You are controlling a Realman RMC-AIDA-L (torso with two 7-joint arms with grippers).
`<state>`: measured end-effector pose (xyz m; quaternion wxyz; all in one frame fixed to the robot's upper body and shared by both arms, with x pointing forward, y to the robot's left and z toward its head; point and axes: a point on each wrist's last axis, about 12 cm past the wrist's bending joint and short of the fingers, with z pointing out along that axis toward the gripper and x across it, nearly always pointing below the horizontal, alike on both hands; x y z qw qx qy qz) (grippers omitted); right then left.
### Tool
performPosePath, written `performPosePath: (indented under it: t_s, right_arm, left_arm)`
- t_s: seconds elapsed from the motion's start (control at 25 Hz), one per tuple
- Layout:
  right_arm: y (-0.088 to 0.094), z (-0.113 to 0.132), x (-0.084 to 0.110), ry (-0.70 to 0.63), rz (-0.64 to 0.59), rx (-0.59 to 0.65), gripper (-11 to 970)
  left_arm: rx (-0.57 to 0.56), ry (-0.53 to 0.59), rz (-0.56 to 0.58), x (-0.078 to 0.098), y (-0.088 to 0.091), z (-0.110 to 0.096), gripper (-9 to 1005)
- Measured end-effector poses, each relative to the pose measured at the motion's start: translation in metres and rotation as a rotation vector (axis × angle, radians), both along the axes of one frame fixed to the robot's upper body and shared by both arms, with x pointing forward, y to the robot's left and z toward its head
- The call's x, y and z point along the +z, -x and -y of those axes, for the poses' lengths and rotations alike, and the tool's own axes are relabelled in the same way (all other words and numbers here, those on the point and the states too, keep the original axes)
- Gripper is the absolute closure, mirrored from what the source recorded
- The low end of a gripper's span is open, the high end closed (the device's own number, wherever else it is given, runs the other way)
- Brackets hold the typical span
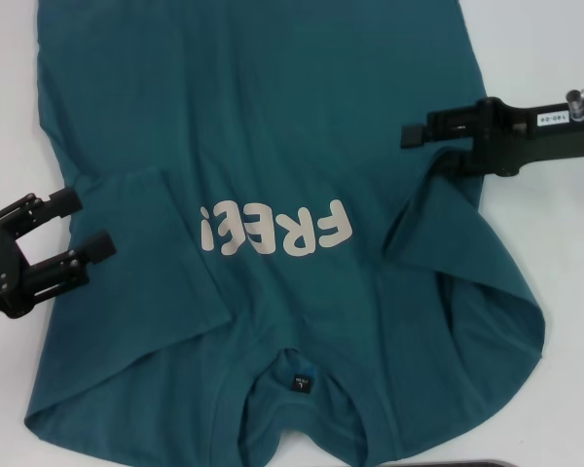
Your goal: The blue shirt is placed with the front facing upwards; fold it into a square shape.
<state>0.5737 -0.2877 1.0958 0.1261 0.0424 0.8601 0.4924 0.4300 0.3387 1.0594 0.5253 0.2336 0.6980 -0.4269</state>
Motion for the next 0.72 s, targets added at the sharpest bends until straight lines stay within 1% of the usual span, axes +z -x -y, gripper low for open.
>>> performPosePath:
  t_s: [0.2, 0.52, 0.72]
  right_arm:
    - [-0.0056, -0.0048, 0.0009, 0.024, 0.013, 0.005, 308]
    - [-0.0077, -0.0035, 0.0008, 0.036, -0.007, -0.012, 302]
    - [-0.0105, -0.0021, 0.0044, 0.093, -0.047, 0.022, 301]
  left_arm:
    - [0.002, 0.0, -0.002, -0.0004, 0.0009, -0.0004, 184]
    - [0.007, -0.001, 0.0, -0.0003, 0.0006, -0.0012, 184]
    - [0.026, 0.002, 0.008, 0.0003, -0.0001, -0.003, 184]
